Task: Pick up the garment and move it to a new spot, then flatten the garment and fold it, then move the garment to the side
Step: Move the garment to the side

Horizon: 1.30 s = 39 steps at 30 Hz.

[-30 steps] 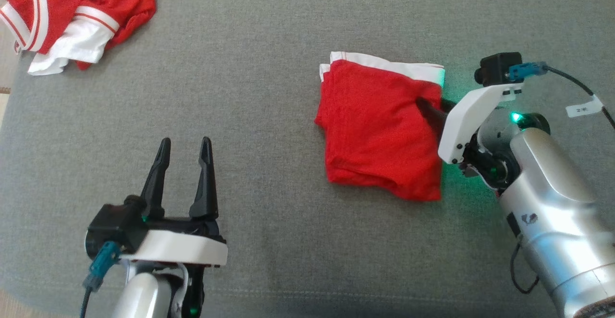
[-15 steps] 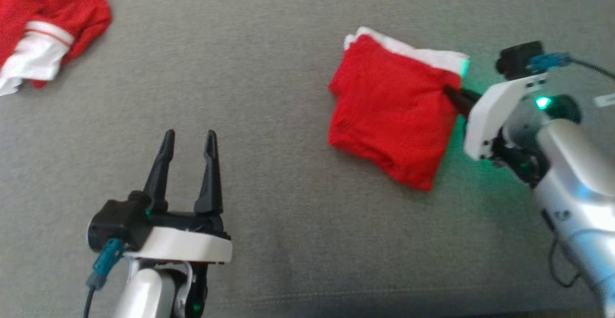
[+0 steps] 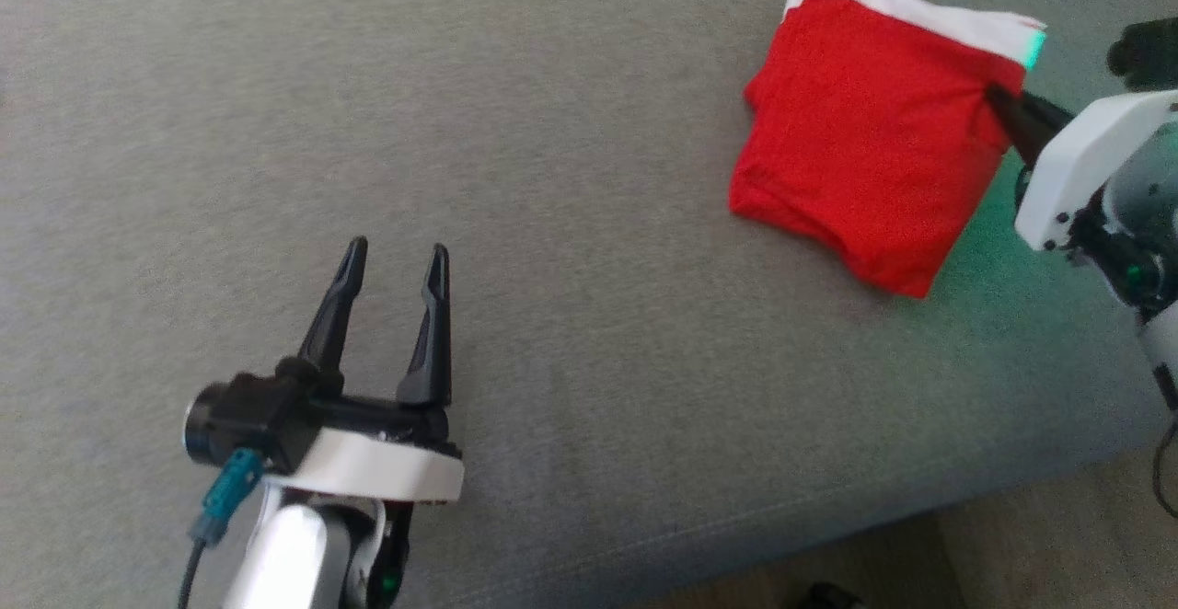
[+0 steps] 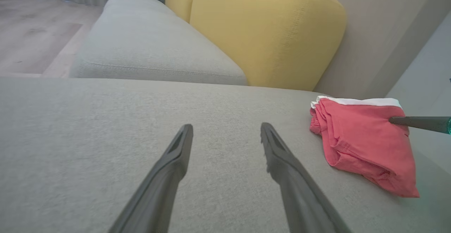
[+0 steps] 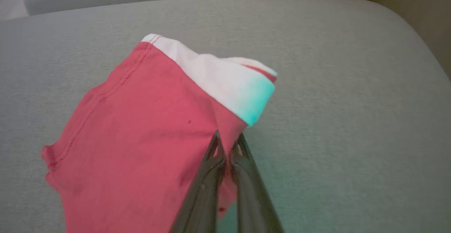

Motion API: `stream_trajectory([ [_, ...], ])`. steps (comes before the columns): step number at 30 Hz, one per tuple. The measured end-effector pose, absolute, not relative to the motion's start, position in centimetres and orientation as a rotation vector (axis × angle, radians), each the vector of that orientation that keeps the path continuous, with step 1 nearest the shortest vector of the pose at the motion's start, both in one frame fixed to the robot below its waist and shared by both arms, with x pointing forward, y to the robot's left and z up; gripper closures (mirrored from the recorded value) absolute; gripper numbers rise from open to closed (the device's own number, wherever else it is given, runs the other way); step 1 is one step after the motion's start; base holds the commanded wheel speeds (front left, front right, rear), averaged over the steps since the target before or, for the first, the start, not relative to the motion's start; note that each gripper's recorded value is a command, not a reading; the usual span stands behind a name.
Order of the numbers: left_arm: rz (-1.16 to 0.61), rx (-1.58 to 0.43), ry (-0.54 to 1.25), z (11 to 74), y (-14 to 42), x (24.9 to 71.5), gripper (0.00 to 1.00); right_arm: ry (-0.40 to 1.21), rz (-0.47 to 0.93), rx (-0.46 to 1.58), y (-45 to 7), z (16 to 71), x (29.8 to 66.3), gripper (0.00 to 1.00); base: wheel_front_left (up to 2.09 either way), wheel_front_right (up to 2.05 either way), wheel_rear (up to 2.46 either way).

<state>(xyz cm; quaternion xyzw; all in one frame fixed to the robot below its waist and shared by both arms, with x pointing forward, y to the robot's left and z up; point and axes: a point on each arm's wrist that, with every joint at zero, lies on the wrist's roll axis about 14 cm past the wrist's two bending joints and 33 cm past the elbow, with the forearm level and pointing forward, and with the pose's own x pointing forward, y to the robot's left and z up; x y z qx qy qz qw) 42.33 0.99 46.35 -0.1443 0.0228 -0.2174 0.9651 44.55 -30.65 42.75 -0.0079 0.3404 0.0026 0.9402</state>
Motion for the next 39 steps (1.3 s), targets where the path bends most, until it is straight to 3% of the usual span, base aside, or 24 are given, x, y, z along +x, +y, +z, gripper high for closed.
stream_trajectory([
  [12, -0.535, -0.299, 0.064, 45.2, -1.7, 43.8, 0.0, 0.703, -0.17, -0.102, -36.6, 42.1, 42.8, 1.0, 0.0, 0.0, 0.0],
  [21, -0.501, -0.289, 0.021, 45.9, -0.4, 45.2, 0.0, 0.661, -0.216, -0.208, -38.2, 43.7, 48.5, 1.0, 0.0, 0.0, 0.0],
  [39, -0.398, -0.274, 0.014, 44.8, 3.1, 46.7, 0.0, 0.756, -0.336, -0.444, -43.8, 43.5, 52.6, 1.0, 0.0, 0.0, 0.0],
])
